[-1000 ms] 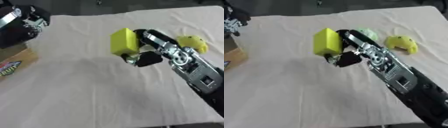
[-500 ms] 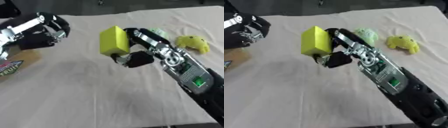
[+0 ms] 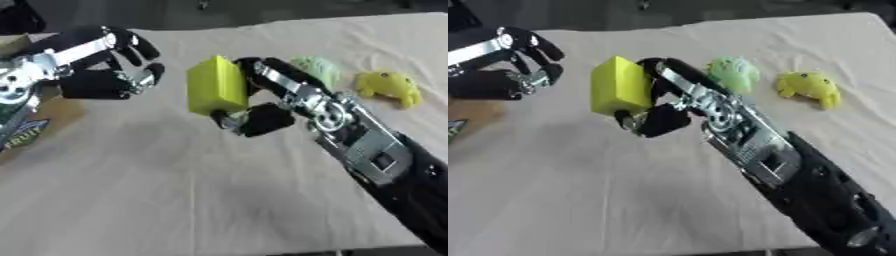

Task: Pick up the objects with one hand, pass them to the other hand, and then place them into the box on the other side of the table.

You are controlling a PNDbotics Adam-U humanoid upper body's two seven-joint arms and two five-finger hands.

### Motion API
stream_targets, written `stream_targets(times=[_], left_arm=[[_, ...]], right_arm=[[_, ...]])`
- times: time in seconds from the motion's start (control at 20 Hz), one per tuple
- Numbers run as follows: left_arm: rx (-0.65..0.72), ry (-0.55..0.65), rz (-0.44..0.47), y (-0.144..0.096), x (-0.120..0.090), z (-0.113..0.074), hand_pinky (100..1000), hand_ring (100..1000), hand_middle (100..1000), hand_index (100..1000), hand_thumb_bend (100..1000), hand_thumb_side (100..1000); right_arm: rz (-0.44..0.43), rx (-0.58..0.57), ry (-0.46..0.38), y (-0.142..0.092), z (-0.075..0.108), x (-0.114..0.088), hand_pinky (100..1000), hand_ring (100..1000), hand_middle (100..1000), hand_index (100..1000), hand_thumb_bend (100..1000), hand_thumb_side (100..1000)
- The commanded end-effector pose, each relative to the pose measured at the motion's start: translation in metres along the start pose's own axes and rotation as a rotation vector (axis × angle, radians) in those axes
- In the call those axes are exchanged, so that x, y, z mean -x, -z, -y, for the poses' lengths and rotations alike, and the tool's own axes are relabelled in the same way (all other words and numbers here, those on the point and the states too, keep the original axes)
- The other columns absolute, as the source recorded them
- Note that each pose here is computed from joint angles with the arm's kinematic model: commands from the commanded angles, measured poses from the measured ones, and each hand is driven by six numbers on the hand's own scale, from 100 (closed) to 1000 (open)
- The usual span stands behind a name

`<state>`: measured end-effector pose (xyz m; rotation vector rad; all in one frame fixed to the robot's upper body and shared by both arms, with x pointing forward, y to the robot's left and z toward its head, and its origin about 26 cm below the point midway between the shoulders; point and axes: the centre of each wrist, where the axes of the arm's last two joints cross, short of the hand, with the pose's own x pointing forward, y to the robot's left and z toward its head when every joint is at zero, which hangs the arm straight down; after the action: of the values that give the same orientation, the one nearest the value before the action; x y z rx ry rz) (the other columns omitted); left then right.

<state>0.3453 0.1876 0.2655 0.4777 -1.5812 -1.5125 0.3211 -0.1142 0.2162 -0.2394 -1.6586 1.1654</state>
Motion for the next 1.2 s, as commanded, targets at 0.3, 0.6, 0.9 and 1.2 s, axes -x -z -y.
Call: stream_targets(times=[0.3,0.6,0.9,1.2], left_arm=[[0.005,0.103,0.003,-0.001,0.0,-0.008,715,806,792,858,306,671],[0.055,0.204,0.059,-0.01,-0.001,-0.011,770,828,805,862,477,589],[0.079,0.296,0.098,-0.017,-0.011,-0.014,789,832,789,852,591,557],[0.08,0.315,0.104,-0.017,-0.014,-0.012,794,832,791,859,585,531]], right_arm=[[-0.03,0.005,-0.042,0.01,-0.001,-0.008,772,552,467,519,100,190],[-0.036,-0.006,-0.039,0.011,-0.003,-0.008,771,550,466,518,100,191],[-0.024,-0.005,-0.035,0.011,-0.004,-0.013,770,549,465,517,100,192],[-0.021,-0.014,-0.034,0.012,-0.005,-0.016,768,547,465,516,100,191]])
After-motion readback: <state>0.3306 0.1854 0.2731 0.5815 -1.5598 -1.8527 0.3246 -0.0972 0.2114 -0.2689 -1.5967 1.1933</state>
